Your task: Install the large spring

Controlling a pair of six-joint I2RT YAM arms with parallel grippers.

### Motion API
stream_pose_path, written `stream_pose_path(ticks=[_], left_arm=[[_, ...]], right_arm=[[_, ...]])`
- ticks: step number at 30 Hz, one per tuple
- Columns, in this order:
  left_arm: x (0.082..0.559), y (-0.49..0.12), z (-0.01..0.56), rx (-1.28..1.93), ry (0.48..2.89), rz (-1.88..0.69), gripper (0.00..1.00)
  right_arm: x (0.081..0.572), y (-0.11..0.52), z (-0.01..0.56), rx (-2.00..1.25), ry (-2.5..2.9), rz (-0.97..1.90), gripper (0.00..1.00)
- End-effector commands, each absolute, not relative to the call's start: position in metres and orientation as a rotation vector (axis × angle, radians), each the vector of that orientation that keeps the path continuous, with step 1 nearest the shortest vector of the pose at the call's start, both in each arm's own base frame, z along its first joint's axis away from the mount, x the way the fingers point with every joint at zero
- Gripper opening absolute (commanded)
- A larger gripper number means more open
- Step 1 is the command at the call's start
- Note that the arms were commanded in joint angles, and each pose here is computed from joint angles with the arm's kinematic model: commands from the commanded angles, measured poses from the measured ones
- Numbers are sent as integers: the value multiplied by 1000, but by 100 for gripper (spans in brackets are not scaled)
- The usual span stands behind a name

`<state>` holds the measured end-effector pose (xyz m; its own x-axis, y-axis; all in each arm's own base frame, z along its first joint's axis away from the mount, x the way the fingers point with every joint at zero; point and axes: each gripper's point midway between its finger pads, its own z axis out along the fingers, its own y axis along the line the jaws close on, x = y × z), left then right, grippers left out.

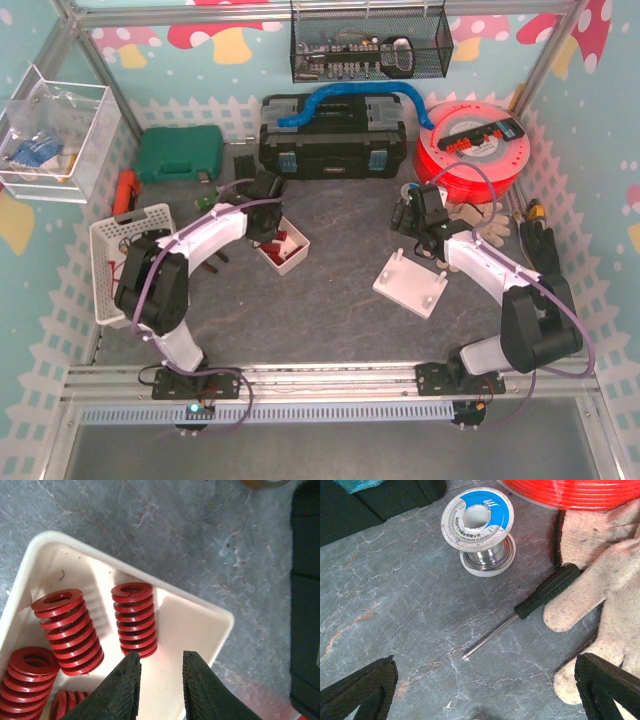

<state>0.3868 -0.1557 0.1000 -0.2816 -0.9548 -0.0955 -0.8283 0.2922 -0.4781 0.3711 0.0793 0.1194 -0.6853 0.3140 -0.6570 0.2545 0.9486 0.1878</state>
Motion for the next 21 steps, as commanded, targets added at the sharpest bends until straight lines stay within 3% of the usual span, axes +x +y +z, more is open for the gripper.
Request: stream_pose_path(ticks=[1, 12, 21], left_arm=[[379, -159, 77, -1613, 2272, -407, 30], [385, -171, 50, -1631, 2332, -381, 32], [376, -153, 3, -1681, 2333, -194, 43]], right_arm=[[368, 74, 123, 406, 2339, 88, 96], [367, 74, 125, 398, 2332, 94, 96], [367, 74, 127, 394, 2321, 105, 96]])
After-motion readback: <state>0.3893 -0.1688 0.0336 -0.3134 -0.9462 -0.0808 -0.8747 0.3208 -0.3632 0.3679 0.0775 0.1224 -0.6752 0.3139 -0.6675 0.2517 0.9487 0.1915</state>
